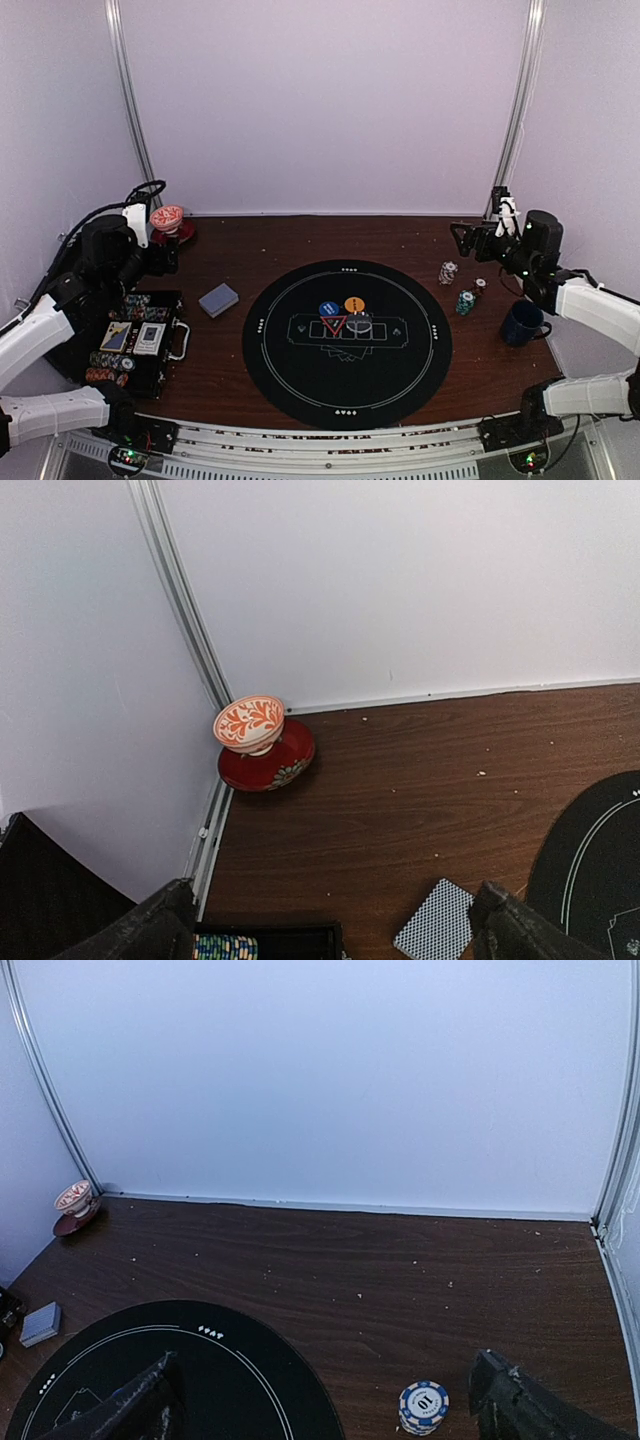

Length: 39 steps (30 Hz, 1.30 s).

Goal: Distribute texas hold em gaming equipment
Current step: Pick up the dealer button from the poker table mat.

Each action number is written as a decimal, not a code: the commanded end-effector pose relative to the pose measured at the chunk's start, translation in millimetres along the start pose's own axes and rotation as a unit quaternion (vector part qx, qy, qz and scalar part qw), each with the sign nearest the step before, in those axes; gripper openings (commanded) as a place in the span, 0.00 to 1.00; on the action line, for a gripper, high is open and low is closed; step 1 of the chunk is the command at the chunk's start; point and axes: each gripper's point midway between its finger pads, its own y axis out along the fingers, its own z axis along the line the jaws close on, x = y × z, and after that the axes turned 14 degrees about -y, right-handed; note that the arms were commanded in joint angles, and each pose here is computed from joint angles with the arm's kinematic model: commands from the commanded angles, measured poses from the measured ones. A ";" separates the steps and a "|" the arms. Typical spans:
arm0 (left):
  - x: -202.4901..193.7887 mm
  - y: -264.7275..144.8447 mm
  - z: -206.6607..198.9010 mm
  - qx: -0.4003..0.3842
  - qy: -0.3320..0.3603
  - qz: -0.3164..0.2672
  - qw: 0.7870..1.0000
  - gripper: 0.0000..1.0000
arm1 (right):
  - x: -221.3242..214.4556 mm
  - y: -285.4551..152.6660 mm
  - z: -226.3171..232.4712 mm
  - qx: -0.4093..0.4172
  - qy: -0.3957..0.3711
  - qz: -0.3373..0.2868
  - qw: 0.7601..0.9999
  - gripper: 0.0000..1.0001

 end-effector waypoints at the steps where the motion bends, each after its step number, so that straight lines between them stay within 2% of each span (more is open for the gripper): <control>1: 27.0 -4.0 -1.2 0.001 -0.033 -0.036 0.999 0.98 | 21.9 4.0 -2.7 0.003 -0.030 -0.029 0.999 1.00; 9: 29.5 -3.8 -2.8 -0.002 -0.033 -0.039 0.999 0.98 | 9.2 15.3 -2.6 0.011 -0.129 -0.003 0.992 1.00; 12: 27.5 -2.3 -5.1 -0.006 -0.030 -0.035 0.999 0.98 | 1.2 25.8 -10.0 0.006 -0.156 0.044 0.987 1.00; 15: 26.1 -1.1 -7.4 -0.011 -0.027 -0.032 0.999 0.98 | -8.4 37.3 -7.2 0.034 -0.188 0.087 0.978 1.00; 17: 25.1 -0.7 -9.2 -0.014 -0.024 -0.029 0.999 0.98 | -12.7 40.1 1.6 0.070 -0.210 0.101 0.970 1.00; 22: 23.9 -0.4 -11.8 -0.022 -0.019 -0.026 0.999 0.98 | -16.9 45.9 25.4 0.145 -0.213 0.118 0.959 1.00; 29: 20.4 -0.5 -21.8 -0.051 -0.007 -0.018 0.999 0.98 | -8.3 60.0 57.8 0.172 -0.241 0.117 0.948 1.00; 34: 18.4 0.7 -24.9 -0.057 -0.002 -0.013 0.998 0.98 | -10.1 78.6 98.4 0.189 -0.266 0.133 0.936 1.00; 39: 17.6 1.2 -27.5 -0.063 0.000 -0.011 0.998 0.98 | -32.4 101.6 143.1 0.217 -0.266 0.172 0.923 1.00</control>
